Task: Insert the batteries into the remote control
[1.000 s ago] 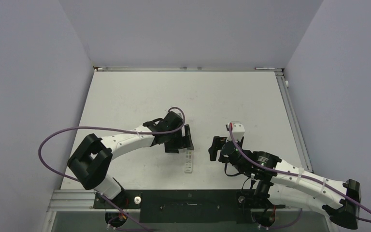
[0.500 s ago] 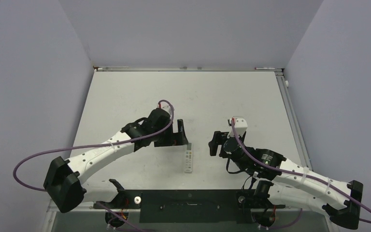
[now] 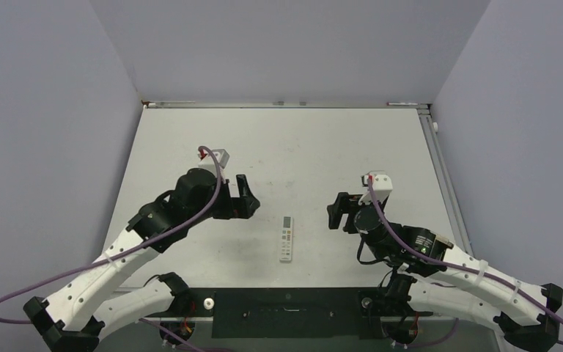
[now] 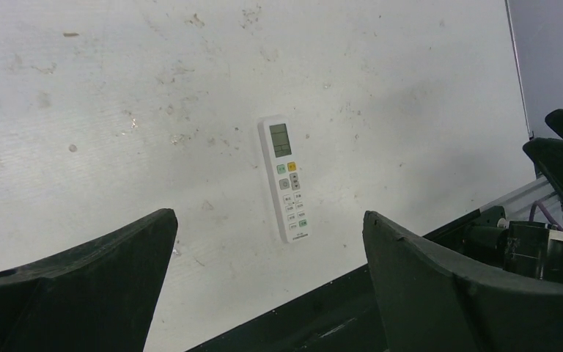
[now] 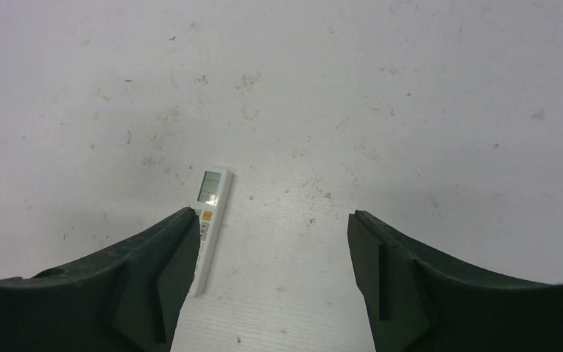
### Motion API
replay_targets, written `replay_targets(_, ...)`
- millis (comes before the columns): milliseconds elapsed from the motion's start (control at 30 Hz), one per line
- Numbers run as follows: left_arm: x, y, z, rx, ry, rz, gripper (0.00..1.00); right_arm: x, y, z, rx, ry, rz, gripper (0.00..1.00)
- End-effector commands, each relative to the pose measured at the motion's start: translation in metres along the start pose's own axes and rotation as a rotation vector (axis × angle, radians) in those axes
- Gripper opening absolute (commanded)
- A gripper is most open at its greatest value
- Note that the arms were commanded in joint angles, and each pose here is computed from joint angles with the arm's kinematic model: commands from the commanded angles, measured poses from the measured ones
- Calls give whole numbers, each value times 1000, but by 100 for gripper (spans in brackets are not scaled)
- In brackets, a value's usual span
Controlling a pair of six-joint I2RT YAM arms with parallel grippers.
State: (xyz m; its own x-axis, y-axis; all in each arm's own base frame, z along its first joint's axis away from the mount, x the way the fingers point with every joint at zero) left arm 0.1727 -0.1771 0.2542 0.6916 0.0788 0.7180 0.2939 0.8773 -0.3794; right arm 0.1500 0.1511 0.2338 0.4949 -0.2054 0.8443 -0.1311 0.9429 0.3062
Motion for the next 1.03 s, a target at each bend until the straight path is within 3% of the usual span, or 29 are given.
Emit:
replay_targets(0,21,8,37,9,-148,-60,96,28,-7,14,-12,-108,-22,72)
replay_targets(500,6,34,78,-46,-386,-94,96,28,-30,20,0,-226,-3,72)
replay_targets(1000,5,41,72,-31,-365,-100,96,25,-26,14,-25,-199,40,68)
Point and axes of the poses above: each gripper's point midway between its finger pads, its own z axis back along the fingers, its own y axis along the line the jaws close on, x = y × z, the point moved 5 cm from there along z, back along the fingers, and after that the axes turned 5 degrees about -z, right-handed, at the moved point
